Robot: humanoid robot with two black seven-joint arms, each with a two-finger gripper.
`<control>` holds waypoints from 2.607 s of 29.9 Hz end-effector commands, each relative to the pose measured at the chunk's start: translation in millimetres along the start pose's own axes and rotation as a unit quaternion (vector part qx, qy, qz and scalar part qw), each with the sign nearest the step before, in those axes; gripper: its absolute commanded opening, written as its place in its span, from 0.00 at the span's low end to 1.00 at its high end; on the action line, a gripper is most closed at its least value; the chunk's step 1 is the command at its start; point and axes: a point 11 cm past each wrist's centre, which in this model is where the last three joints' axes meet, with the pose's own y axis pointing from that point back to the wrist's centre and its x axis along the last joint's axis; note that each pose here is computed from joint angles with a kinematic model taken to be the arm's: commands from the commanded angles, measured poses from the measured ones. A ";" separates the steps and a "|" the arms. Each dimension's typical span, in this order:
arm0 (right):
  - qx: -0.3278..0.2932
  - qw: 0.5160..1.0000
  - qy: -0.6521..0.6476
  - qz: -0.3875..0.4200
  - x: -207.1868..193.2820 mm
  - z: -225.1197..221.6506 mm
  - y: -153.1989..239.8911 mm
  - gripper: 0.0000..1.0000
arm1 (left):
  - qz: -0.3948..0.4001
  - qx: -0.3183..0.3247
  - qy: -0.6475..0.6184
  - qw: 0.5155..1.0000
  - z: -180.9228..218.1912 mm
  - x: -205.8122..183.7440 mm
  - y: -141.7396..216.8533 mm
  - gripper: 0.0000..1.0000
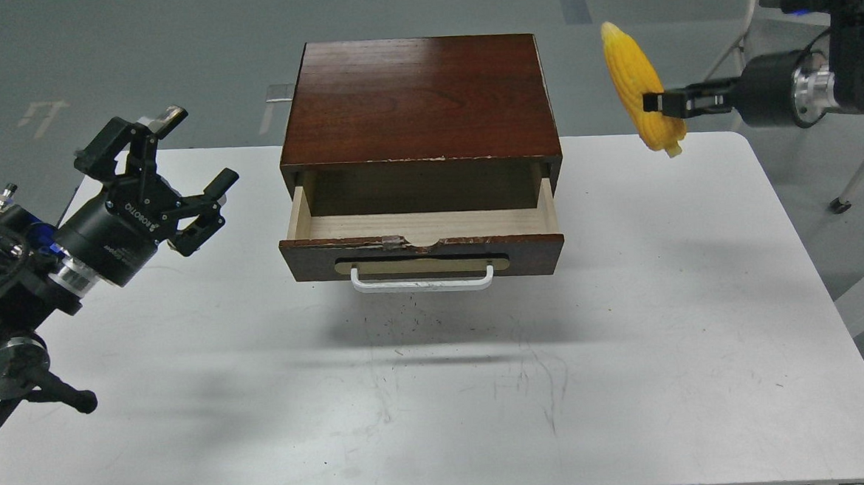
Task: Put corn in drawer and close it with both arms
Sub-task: 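Lift the corn with the right gripper and carry it over the drawer, then lower the corn into the open drawer and open the right gripper, then withdraw the right gripper away from the box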
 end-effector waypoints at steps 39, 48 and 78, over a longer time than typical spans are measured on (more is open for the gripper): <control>0.111 0.908 0.359 -0.184 -68.4 -133.0 -129.5 0.48 | -0.004 0.001 -0.008 1.000 6.6 0.2 1.8 0.99; 0.120 0.909 0.359 -0.175 -66.7 -140.5 -132.2 0.75 | -0.003 0.001 -0.010 1.000 7.7 1.0 2.2 0.99; 0.116 0.832 -0.478 0.257 -54.3 21.8 -34.2 0.97 | -0.007 0.001 -0.003 1.000 2.4 -3.0 0.2 0.99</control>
